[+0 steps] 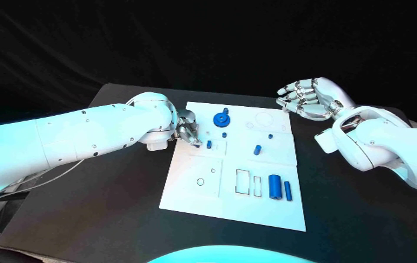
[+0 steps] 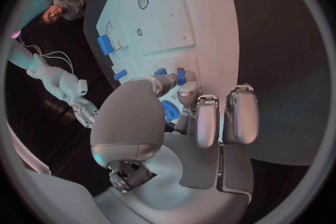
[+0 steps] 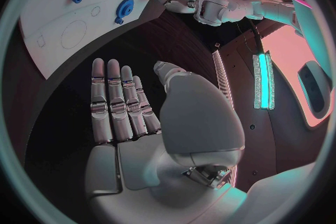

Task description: Assemble the parts on the task board

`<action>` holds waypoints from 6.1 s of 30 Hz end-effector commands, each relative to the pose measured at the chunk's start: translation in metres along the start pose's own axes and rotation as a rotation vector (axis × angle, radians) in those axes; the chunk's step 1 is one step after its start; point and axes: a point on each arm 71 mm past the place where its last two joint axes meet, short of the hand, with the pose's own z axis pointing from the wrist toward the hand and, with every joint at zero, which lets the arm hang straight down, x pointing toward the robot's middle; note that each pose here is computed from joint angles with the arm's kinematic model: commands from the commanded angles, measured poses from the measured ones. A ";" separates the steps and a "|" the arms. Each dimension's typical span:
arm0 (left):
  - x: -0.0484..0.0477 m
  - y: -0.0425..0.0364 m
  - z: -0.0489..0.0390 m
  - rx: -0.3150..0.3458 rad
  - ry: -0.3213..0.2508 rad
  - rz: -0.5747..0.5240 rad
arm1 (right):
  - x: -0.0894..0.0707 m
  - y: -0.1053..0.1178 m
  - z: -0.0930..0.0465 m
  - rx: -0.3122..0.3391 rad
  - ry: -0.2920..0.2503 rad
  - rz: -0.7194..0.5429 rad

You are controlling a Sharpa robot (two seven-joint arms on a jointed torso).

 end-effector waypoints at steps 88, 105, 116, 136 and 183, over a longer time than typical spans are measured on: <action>0.0031 0.0008 0.0072 -0.045 0.014 0.006 | 0.002 0.001 -0.002 -0.011 0.021 0.007; -0.0073 -0.0039 -0.0009 0.006 -0.074 -0.068 | 0.002 0.000 -0.002 -0.010 0.020 0.007; -0.0202 -0.0123 -0.0099 0.113 -0.172 -0.164 | 0.003 -0.001 -0.002 -0.008 0.021 0.007; -0.0140 -0.0678 -0.0055 0.579 -0.460 0.160 | 0.005 -0.003 -0.003 0.000 0.023 0.009; 0.0060 -0.0697 0.0318 0.421 -0.326 0.325 | 0.007 -0.002 -0.003 -0.003 0.029 0.012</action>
